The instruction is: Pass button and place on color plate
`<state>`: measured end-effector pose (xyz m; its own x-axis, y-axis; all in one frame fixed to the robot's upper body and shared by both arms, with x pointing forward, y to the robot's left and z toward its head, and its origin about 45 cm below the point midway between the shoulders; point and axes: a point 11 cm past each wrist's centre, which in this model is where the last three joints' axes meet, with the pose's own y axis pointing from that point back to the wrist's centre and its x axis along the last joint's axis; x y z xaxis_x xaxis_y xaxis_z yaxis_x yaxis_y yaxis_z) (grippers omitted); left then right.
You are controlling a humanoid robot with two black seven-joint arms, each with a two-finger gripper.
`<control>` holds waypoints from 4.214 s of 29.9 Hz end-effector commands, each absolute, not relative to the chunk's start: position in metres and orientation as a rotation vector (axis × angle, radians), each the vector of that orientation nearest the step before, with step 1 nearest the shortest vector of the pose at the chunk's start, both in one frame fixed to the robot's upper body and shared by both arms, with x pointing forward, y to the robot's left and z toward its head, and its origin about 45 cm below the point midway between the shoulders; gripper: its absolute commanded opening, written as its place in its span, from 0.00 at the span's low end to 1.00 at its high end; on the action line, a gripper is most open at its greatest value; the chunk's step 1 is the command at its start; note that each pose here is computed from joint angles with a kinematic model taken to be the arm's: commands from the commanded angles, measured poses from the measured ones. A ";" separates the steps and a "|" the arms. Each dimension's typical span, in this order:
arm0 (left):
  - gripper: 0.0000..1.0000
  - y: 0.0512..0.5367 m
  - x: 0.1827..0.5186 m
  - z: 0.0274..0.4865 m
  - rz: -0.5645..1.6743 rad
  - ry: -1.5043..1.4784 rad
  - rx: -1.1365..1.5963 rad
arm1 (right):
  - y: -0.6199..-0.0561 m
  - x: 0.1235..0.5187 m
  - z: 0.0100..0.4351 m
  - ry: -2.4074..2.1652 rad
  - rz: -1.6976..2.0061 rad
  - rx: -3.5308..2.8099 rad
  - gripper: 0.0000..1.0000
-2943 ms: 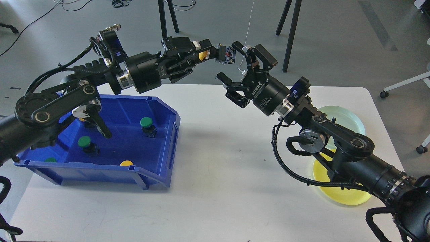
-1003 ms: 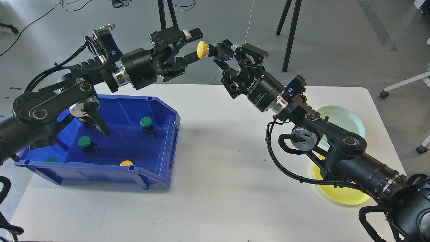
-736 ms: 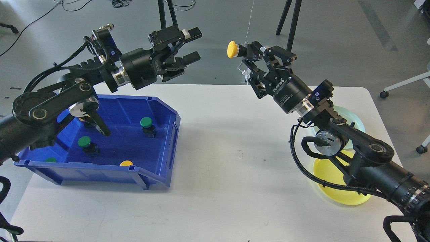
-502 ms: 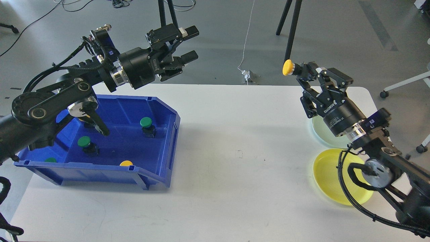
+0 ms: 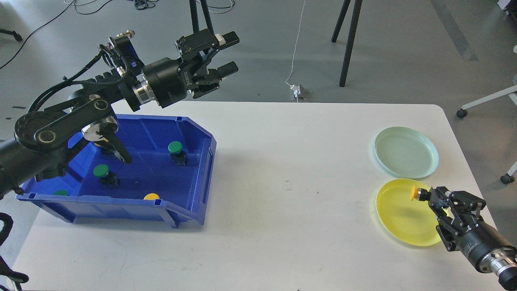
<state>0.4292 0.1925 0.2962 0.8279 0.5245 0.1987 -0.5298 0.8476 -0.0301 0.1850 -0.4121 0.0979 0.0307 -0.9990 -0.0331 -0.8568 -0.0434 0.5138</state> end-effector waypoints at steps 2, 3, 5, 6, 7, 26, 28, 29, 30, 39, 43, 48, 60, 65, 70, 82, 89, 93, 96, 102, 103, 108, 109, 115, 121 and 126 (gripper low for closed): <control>0.88 0.185 0.429 0.298 0.548 -0.200 0.015 | -0.410 0.174 0.082 -1.839 -0.613 1.860 0.04; 0.88 0.179 0.428 0.297 0.537 -0.196 0.008 | -0.410 0.174 0.082 -1.842 -0.614 1.852 0.07; 0.88 0.177 0.428 0.299 0.534 -0.197 0.000 | -0.407 0.179 0.082 -1.857 -0.615 1.854 0.20; 0.88 0.180 0.428 0.303 0.536 -0.207 0.000 | -0.403 0.180 0.081 -1.867 -0.627 1.860 0.25; 0.88 0.188 0.431 0.312 0.547 -0.229 0.008 | -0.399 0.181 0.079 -1.876 -0.645 1.865 0.33; 0.96 0.376 0.403 0.356 0.405 -0.900 0.988 | -0.400 0.237 0.145 -2.130 -0.712 2.127 0.98; 0.95 0.380 0.398 0.337 0.358 -0.882 1.038 | -0.410 0.256 0.173 -2.236 -0.732 2.236 0.98; 0.95 0.381 0.395 0.327 0.328 -0.880 1.066 | -0.413 0.268 0.190 -2.281 -0.734 2.309 0.98; 0.95 0.382 0.392 0.317 0.288 -0.880 1.101 | -0.415 0.279 0.205 -2.314 -0.729 2.378 0.98; 0.95 0.392 0.371 0.229 0.020 -0.820 1.299 | -0.414 0.319 0.257 -2.346 -0.610 2.583 0.99; 0.95 0.412 0.369 0.212 0.039 -0.756 1.350 | -0.412 0.317 0.251 -2.339 -0.637 2.577 0.99; 0.94 0.423 0.371 0.194 0.057 -0.701 1.382 | -0.413 0.315 0.247 -2.342 -0.647 2.563 0.99; 0.94 0.435 0.372 0.173 0.055 -0.639 1.440 | -0.414 0.314 0.245 -2.343 -0.657 2.557 0.99; 0.94 0.440 0.376 0.167 0.076 -0.615 1.461 | -0.414 0.314 0.245 -2.343 -0.657 2.557 0.99; 0.94 0.446 0.373 0.156 0.080 -0.582 1.480 | -0.412 0.313 0.245 -2.329 -0.661 2.572 0.99; 0.89 0.447 0.366 0.141 0.071 -0.545 1.488 | -0.412 0.312 0.244 -2.321 -0.665 2.579 0.99; 0.73 0.449 0.364 0.140 0.071 -0.541 1.490 | -0.413 0.311 0.243 -2.322 -0.670 2.573 0.99; 0.66 0.449 0.362 0.138 0.065 -0.536 1.491 | -0.413 0.311 0.243 -2.323 -0.668 2.574 0.99; 0.54 0.449 0.362 0.137 0.062 -0.536 1.491 | -0.413 0.311 0.242 -2.324 -0.670 2.572 0.99; 0.14 0.453 0.355 0.132 0.022 -0.524 1.513 | -0.415 0.311 0.241 -2.329 -0.670 2.563 0.99; 0.14 0.453 0.355 0.132 0.023 -0.523 1.512 | -0.415 0.311 0.241 -2.329 -0.670 2.563 0.99; 0.13 0.452 0.357 0.134 0.026 -0.528 1.510 | -0.415 0.310 0.241 -2.329 -0.671 2.561 0.99; 0.13 0.451 0.358 0.134 0.026 -0.530 1.509 | -0.415 0.310 0.241 -2.329 -0.671 2.561 0.99; 0.29 0.451 0.358 0.135 0.027 -0.532 1.509 | -0.415 0.311 0.241 -2.329 -0.670 2.563 0.99; 0.64 0.449 0.359 0.135 0.028 -0.533 1.505 | -0.415 0.310 0.241 -2.329 -0.671 2.561 0.99; 0.69 0.449 0.360 0.136 0.034 -0.534 1.503 | -0.415 0.310 0.241 -2.329 -0.671 2.561 0.99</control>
